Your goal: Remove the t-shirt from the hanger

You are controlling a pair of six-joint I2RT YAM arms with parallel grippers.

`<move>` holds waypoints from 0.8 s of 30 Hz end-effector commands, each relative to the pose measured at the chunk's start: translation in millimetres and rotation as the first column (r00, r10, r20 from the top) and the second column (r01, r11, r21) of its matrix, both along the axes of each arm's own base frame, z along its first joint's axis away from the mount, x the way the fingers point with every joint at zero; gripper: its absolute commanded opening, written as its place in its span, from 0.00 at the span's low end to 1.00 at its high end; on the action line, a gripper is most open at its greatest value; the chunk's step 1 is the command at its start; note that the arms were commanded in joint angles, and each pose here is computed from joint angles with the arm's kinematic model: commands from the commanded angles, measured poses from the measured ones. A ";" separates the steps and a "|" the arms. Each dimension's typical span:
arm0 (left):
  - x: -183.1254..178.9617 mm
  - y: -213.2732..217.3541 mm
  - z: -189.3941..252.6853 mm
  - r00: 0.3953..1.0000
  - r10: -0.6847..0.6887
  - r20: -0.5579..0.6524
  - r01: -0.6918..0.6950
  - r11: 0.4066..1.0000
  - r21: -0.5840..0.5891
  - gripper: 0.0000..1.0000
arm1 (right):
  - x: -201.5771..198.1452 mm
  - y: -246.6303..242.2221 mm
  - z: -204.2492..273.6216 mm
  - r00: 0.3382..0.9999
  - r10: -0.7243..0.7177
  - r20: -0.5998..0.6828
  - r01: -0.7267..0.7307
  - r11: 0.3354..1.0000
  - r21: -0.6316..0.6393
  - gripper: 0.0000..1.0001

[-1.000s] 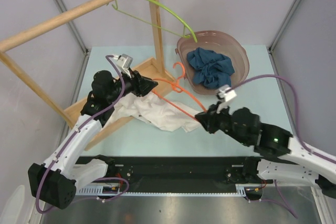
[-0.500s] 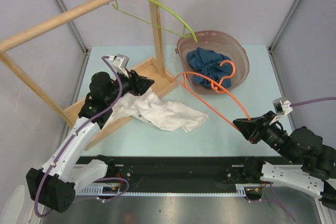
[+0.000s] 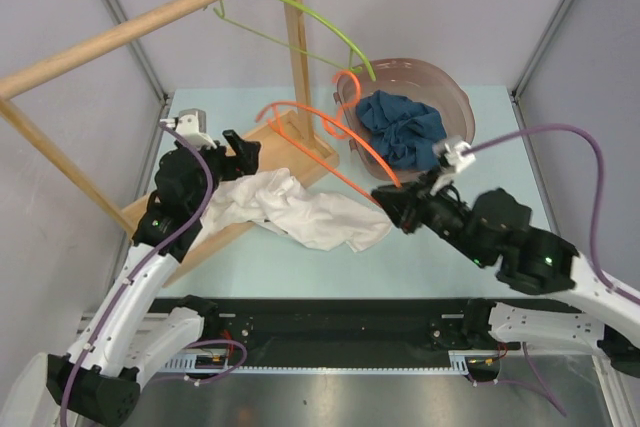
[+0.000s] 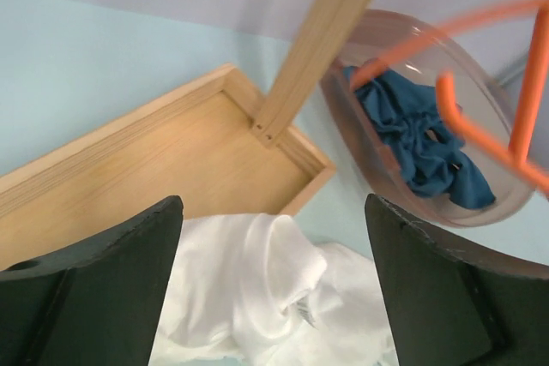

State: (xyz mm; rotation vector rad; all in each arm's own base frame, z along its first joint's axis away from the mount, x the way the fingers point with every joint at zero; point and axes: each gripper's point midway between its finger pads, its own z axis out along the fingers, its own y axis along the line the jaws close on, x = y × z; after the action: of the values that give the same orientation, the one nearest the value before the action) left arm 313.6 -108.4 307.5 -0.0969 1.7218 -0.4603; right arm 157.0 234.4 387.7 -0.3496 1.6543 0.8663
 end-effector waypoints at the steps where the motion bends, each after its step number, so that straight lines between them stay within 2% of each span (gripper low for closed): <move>1: -5.2 49.6 17.1 0.967 0.254 0.034 -0.254 0.967 -0.019 0.94 | 28.0 42.8 81.6 0.986 0.011 0.164 -0.036 0.989 0.146 0.00; 4: -13.4 71.7 22.7 0.934 0.353 0.057 -0.351 0.935 -0.040 0.98 | 52.9 56.0 109.7 0.981 0.013 0.191 -0.055 0.975 0.216 0.00; 6: -19.5 81.7 27.0 0.915 0.395 0.075 -0.392 0.918 -0.056 1.00 | 75.2 75.9 107.4 0.981 0.020 0.191 -0.060 0.976 0.209 0.00; 7: -21.0 87.1 28.1 0.903 0.422 0.081 -0.418 0.906 -0.062 1.00 | 79.3 77.4 126.4 0.976 0.010 0.219 -0.067 0.966 0.251 0.00; 8: -22.1 88.2 27.0 0.901 0.427 0.083 -0.422 0.904 -0.065 1.00 | 92.0 90.9 119.1 0.978 0.014 0.208 -0.065 0.969 0.239 0.00; 14: -16.1 79.3 24.1 0.922 0.382 0.068 -0.379 0.924 -0.056 1.00 | 123.8 116.3 156.2 0.956 0.028 0.293 -0.122 0.944 0.308 0.00; 15: -14.1 79.2 22.0 0.923 0.381 0.060 -0.378 0.924 -0.054 1.00 | 137.2 128.9 143.9 0.963 0.035 0.267 -0.115 0.950 0.291 0.00; 17: -12.6 75.6 21.2 0.930 0.363 0.054 -0.360 0.931 -0.053 1.00 | 146.9 131.5 156.7 0.962 0.049 0.270 -0.138 0.937 0.321 0.00; 24: -12.4 75.4 22.2 0.934 0.353 0.053 -0.349 0.935 -0.069 1.00 | 191.5 158.3 148.0 0.976 0.098 0.194 -0.166 0.912 0.376 0.00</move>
State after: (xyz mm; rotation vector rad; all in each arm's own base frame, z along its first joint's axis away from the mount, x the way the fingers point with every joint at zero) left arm 302.2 -32.6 320.1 -0.4106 1.6195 -0.2032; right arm 346.8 391.5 487.4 -0.2954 1.3994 1.0734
